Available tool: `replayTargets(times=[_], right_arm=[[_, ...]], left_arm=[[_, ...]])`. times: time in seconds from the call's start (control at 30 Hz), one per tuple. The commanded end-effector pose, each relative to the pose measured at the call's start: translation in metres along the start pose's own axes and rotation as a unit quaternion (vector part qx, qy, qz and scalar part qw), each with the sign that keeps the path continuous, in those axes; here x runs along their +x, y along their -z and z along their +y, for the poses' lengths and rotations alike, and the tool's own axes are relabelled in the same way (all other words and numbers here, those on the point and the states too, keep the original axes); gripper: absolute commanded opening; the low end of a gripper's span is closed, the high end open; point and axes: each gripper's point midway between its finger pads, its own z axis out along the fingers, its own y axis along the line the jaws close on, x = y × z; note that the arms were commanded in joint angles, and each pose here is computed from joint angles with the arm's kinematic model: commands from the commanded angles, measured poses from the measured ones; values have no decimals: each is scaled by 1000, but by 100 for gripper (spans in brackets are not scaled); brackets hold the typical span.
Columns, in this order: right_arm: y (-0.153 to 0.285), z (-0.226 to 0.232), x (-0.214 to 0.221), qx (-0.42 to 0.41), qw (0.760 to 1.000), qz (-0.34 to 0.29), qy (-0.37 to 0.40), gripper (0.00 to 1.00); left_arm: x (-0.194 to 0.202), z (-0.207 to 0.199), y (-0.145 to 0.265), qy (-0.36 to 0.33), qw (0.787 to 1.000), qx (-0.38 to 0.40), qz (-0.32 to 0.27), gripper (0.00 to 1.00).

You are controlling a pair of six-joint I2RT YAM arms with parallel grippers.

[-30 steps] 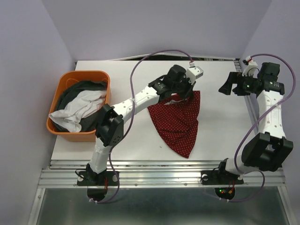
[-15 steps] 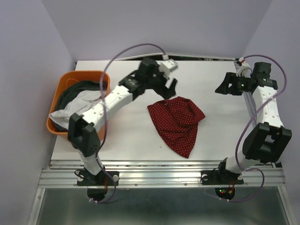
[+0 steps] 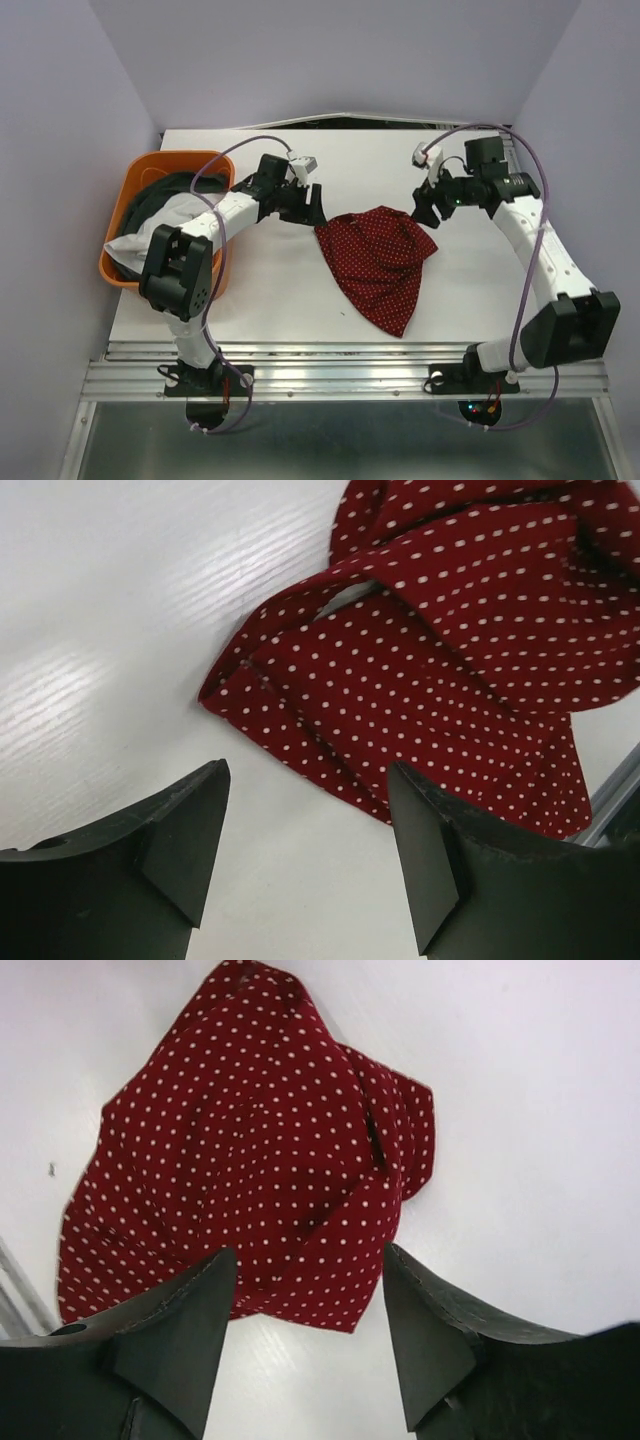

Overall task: Fold and stack the skirts
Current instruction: Flatten the skirt out

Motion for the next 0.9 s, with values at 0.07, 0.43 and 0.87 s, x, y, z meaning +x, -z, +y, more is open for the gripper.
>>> replayTargets(times=[0.07,0.43,0.87], right_arm=[[-11,52,15,-22,952,46,303,65],[-45,65,70,-60,896,97,430,67],[-68,72,87,-81,856,95,501,65]], left_arm=[[-16,-5,-7,19,1000,23,-1,76],[20,15,-47,75,996,17,52,72],[27,21,-73,94,993,24,68,68]])
